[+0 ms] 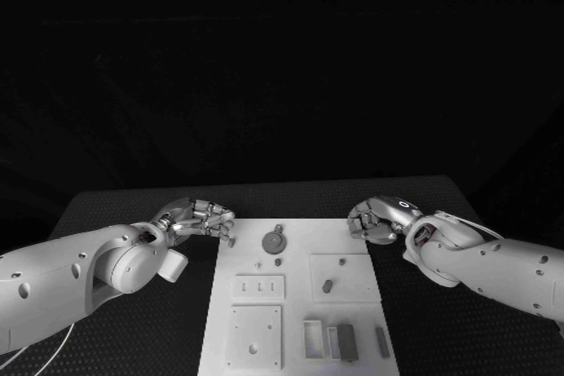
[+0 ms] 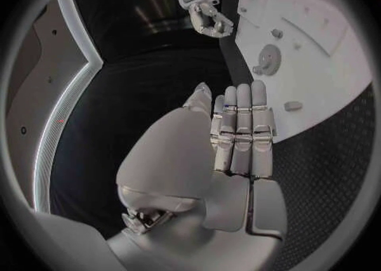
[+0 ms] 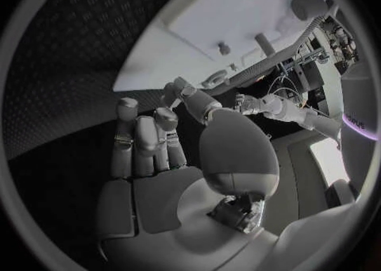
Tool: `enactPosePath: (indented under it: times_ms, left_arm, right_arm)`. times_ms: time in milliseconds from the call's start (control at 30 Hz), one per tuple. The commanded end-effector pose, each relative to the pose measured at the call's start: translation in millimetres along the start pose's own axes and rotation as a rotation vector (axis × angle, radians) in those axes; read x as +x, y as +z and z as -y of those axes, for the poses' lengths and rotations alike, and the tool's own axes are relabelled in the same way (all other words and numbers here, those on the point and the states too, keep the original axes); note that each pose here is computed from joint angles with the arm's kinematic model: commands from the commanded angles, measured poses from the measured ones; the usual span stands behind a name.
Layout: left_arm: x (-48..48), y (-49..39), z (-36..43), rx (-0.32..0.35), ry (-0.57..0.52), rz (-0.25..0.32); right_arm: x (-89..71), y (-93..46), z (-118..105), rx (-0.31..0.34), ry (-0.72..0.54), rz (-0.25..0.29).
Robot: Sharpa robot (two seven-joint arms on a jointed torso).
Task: Assemble the parts on the task board
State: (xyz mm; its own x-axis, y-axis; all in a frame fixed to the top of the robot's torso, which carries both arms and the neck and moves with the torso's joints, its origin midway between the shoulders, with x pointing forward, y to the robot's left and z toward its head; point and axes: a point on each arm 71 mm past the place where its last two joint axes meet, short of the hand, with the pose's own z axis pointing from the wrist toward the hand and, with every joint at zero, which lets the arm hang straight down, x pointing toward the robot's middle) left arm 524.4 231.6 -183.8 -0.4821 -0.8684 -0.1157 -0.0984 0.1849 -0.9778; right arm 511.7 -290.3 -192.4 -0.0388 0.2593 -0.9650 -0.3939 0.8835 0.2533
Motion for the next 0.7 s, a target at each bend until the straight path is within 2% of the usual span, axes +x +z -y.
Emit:
enactPosePath:
  times_ms: [33, 100, 233, 433, 700]
  left_arm:
    - [10.7, 1.6, -2.2, -0.062, 0.073, -0.054]
    - [14.8, 2.0, 0.5, -0.074, 0.101, -0.055]
    - [22.8, 6.8, 11.9, -0.099, 0.158, -0.048]
    - [38.3, 13.3, 26.2, -0.132, 0.208, -0.034]
    - [63.4, 20.2, 28.1, -0.174, 0.218, -0.040]
  right_arm:
    - [-5.3, 8.9, -17, -0.027, -0.028, -0.015]
    - [-9.9, 16.5, -31, -0.043, -0.038, -0.022]
    - [-13.1, 29.2, -61, -0.078, -0.056, -0.038]
    - [-5.6, 41.3, -102, -0.117, -0.047, -0.066]
    - [4.4, 52.6, -137, -0.159, -0.030, -0.085]
